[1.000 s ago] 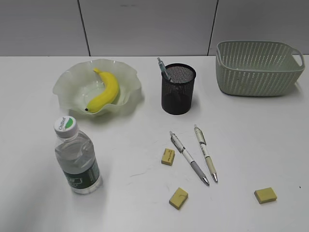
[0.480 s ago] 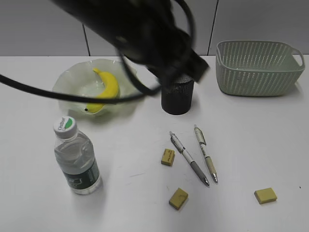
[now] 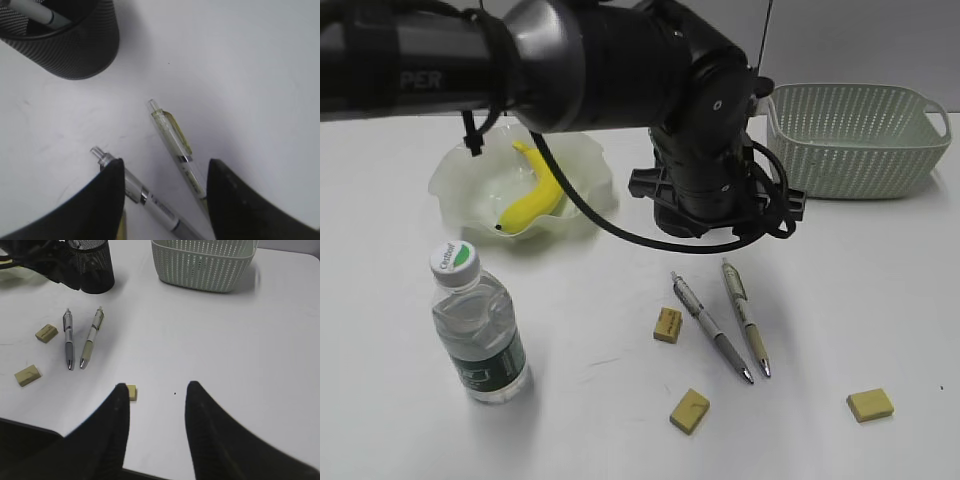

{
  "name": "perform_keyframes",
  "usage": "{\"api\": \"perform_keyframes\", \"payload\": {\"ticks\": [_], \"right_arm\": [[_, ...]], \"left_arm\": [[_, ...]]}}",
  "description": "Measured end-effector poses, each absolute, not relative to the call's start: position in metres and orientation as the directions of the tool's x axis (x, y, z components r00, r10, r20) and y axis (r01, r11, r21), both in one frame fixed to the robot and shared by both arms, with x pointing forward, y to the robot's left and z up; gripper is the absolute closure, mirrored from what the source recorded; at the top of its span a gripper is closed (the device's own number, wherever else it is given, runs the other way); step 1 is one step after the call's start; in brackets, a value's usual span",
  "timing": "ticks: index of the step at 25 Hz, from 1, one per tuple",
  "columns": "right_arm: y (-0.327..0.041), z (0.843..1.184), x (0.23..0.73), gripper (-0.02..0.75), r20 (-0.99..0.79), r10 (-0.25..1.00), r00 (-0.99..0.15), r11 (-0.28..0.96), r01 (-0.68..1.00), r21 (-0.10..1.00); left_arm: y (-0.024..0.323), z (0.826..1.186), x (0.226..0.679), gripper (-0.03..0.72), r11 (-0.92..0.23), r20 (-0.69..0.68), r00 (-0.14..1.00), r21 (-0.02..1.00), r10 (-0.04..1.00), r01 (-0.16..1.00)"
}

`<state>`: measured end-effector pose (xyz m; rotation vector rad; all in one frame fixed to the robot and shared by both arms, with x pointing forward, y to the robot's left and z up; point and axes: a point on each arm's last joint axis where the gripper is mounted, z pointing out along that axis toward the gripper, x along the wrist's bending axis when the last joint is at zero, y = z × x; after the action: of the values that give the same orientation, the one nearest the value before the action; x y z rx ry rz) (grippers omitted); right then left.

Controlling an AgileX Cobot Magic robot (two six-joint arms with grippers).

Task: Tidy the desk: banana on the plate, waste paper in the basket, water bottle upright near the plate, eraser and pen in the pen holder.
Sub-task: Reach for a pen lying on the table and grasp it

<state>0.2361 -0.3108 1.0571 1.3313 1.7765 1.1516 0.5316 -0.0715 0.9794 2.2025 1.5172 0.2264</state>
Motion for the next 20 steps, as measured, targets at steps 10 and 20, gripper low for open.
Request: {"api": "perform_keyframes", "payload": {"ticks": [10, 20], "right_arm": [[-0.311, 1.057, 0.236, 0.437, 0.017, 0.957, -0.291, 0.107, 0.406, 0.908], [-0.311, 1.057, 0.236, 0.438, 0.017, 0.957, -0.291, 0.107, 0.406, 0.908]], "left_arm": [[-0.068, 0.921, 0.548, 0.286, 0.014, -0.163, 0.039, 0.312, 0.986, 0.950], [-0.067, 0.890, 0.549, 0.357, 0.090, -0.129, -0.057, 0.264, 0.990, 0.960]]}}
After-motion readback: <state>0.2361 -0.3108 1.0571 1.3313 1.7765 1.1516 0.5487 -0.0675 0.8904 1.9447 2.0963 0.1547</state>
